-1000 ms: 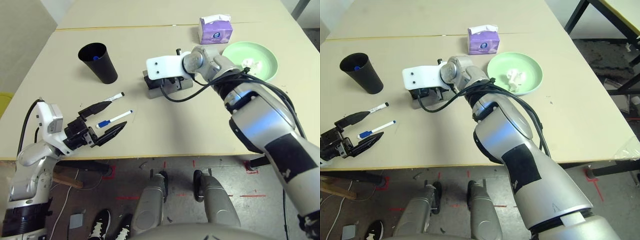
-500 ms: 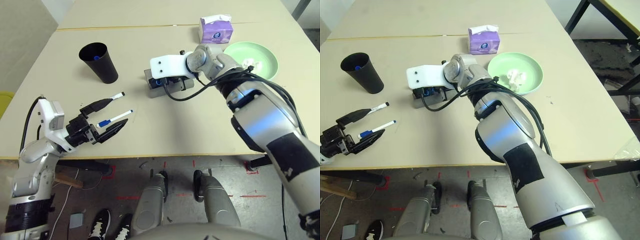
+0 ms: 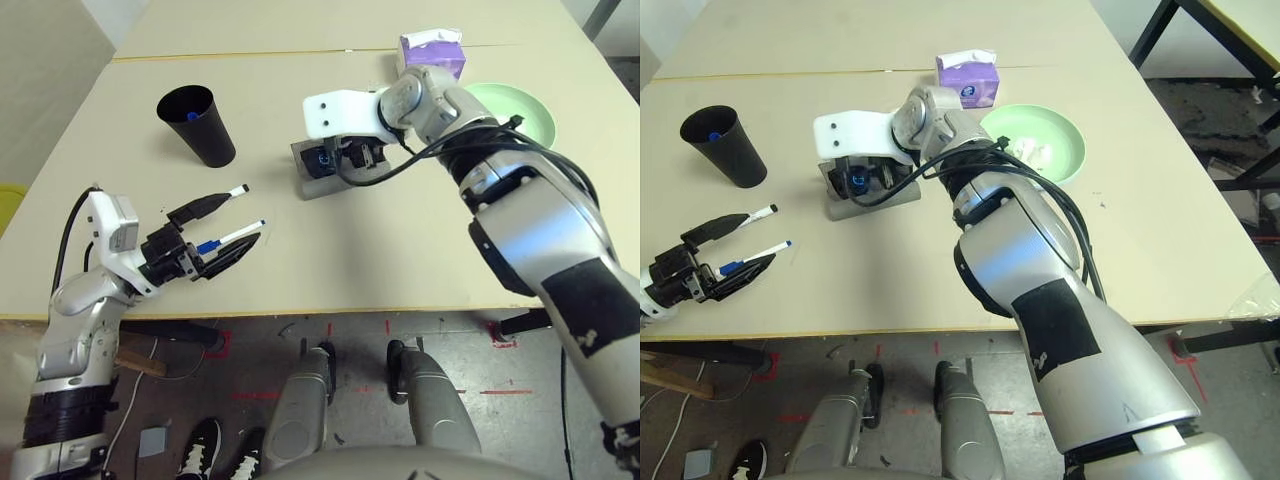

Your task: Organize and tidy the items on the table.

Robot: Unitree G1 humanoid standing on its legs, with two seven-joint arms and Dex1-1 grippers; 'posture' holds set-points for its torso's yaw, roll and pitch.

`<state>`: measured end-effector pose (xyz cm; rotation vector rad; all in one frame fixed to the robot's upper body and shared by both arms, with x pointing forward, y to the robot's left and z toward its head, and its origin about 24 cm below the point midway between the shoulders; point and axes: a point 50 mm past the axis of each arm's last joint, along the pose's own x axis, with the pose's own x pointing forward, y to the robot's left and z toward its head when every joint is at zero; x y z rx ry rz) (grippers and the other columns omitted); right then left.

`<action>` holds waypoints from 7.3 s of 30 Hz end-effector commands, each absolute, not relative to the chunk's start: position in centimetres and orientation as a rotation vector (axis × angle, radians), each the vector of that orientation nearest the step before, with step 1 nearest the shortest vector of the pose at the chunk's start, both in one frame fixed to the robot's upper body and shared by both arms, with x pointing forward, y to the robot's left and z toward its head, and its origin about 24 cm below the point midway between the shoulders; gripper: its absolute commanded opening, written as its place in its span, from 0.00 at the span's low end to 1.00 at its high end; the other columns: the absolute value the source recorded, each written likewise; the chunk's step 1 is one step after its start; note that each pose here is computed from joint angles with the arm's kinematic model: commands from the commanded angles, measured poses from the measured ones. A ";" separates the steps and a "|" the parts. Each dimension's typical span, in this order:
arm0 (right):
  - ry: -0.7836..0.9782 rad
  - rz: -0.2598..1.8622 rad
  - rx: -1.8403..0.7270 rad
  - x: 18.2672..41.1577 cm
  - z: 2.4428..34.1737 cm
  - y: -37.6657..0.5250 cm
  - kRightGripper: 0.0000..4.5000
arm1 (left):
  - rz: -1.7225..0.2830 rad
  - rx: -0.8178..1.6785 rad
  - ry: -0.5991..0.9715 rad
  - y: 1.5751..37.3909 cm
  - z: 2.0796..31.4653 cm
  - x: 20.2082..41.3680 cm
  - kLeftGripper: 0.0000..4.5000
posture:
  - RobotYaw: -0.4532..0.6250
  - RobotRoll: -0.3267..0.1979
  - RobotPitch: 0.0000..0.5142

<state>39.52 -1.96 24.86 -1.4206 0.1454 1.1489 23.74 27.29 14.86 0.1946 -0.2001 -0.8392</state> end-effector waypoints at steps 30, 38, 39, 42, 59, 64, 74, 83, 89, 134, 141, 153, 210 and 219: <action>0.112 1.053 -0.269 28.1 24.5 -21.0 0.99 | -0.561 0.151 -0.053 28.0 13.2 28.4 1.00 | 0.31 0.62 0.48; 0.011 1.026 -0.084 23.9 19.3 -23.5 0.99 | -0.452 0.166 0.051 28.7 14.3 31.4 1.00 | 0.26 0.62 0.45; -0.016 1.018 -0.090 23.9 19.0 -23.7 0.99 | -0.442 0.184 0.049 28.8 14.5 31.8 1.00 | 0.26 0.62 0.45; -0.099 1.000 -0.003 23.7 17.7 -24.1 0.99 | -0.431 0.215 0.030 28.7 15.2 32.9 1.00 | 0.25 0.62 0.45; -0.082 0.984 -0.087 23.4 16.0 -23.4 1.00 | -0.411 0.212 -0.031 25.5 15.1 36.8 0.01 | 0.21 0.62 0.46; -0.077 0.978 -0.098 23.3 16.1 -23.5 1.00 | -0.409 0.223 -0.042 24.8 15.2 37.5 0.01 | 0.21 0.62 0.46; -0.084 0.960 -0.107 23.3 16.5 -23.6 1.00 | -0.466 0.212 -0.038 22.7 14.9 38.7 0.01 | 0.18 0.62 0.45; -0.084 0.950 -0.106 22.8 16.8 -23.5 1.00 | -0.557 0.212 -0.029 21.8 14.1 38.5 0.01 | 0.16 0.62 0.44; -0.082 0.946 -0.106 22.9 16.8 -23.7 1.00 | -0.614 0.224 -0.024 21.7 13.6 38.1 0.01 | 0.16 0.62 0.43; -0.034 0.936 -0.017 22.6 14.6 -24.2 1.00 | -0.705 0.325 0.010 24.4 15.0 36.1 0.01 | 0.17 0.62 0.43; -0.029 0.939 -0.013 22.5 14.5 -24.3 1.00 | -0.634 0.326 0.008 26.9 15.8 35.1 0.01 | 0.19 0.62 0.44; -0.024 0.978 0.004 23.1 13.9 -23.3 1.00 | -0.725 0.294 -0.027 25.1 15.3 33.6 0.01 | 0.22 0.62 0.45; -0.019 1.091 -0.025 23.4 13.9 -22.5 1.00 | -0.807 0.373 0.110 28.2 16.4 30.4 0.01 | 0.26 0.62 0.48; -0.040 1.228 -0.024 23.8 13.7 -20.1 1.00 | -0.911 0.557 0.280 30.1 20.1 28.0 0.01 | 0.30 0.62 0.49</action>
